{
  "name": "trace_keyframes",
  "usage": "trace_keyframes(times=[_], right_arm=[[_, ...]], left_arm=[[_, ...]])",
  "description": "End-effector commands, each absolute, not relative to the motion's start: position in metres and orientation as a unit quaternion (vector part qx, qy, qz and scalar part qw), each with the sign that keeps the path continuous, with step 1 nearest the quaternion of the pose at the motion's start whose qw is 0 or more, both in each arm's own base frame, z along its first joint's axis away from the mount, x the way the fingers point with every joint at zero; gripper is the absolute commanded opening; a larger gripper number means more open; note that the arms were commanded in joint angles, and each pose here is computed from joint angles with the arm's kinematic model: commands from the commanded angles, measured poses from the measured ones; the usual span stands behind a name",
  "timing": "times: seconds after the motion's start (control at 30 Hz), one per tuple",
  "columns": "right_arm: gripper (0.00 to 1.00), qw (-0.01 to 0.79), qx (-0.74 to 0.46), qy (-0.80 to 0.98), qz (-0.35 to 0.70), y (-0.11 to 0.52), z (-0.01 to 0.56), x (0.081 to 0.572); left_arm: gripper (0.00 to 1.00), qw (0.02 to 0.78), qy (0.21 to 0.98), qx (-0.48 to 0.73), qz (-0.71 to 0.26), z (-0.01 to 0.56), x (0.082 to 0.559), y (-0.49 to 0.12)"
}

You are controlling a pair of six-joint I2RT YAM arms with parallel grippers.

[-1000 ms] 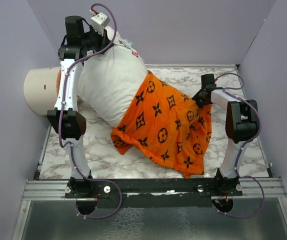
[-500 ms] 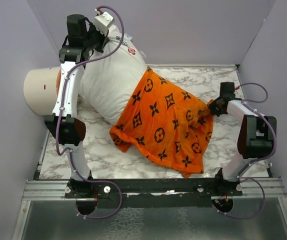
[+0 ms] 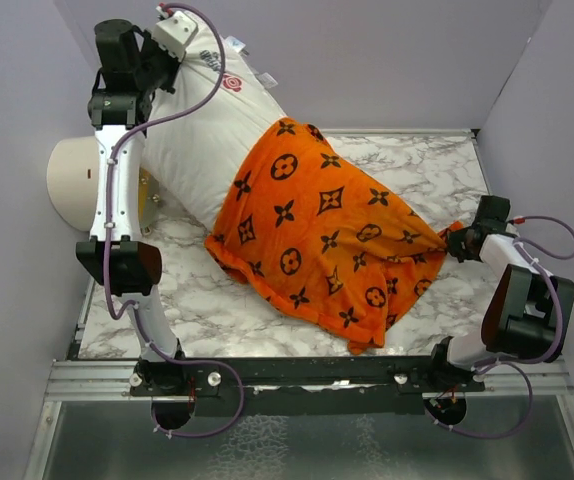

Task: Remove the pillowcase from the pillow
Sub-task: Remove the pillow from the pillowcase.

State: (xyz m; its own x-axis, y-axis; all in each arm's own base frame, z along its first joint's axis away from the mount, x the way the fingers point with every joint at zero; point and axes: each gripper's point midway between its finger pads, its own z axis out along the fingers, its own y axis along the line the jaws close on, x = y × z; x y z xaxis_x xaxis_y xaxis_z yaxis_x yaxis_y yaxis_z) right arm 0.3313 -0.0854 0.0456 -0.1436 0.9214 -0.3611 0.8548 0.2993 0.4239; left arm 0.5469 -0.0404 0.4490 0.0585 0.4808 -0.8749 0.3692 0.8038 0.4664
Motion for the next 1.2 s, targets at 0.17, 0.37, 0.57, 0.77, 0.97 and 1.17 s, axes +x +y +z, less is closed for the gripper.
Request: trace_keyframes(times=[0.17, 0.37, 0.57, 0.77, 0.97, 1.17], right_arm=[[0.01, 0.268, 0.662, 0.699, -0.040, -0.136, 0.023, 0.277], [0.01, 0.272, 0.668, 0.690, -0.052, -0.144, 0.028, 0.279], [0.01, 0.280, 0.667, 0.686, -0.074, -0.157, 0.036, 0.283], [0.01, 0.281, 0.668, 0.684, -0.082, -0.165, 0.038, 0.287], [0.01, 0.285, 0.667, 0.681, -0.098, -0.182, 0.046, 0.296], [0.01, 0.288, 0.663, 0.682, -0.112, -0.193, 0.051, 0.303]], left_arm=[[0.00, 0.812, 0.394, 0.074, 0.424, 0.714, 0.409, 0.170], [0.00, 0.804, 0.374, 0.037, 0.462, 0.724, 0.394, 0.202], [0.00, 0.780, 0.348, -0.008, 0.520, 0.730, 0.382, 0.235], [0.00, 0.770, 0.329, -0.028, 0.546, 0.731, 0.369, 0.268], [0.00, 0.782, 0.310, -0.034, 0.539, 0.737, 0.358, 0.273], [0.00, 0.782, 0.286, -0.029, 0.553, 0.746, 0.349, 0.270]])
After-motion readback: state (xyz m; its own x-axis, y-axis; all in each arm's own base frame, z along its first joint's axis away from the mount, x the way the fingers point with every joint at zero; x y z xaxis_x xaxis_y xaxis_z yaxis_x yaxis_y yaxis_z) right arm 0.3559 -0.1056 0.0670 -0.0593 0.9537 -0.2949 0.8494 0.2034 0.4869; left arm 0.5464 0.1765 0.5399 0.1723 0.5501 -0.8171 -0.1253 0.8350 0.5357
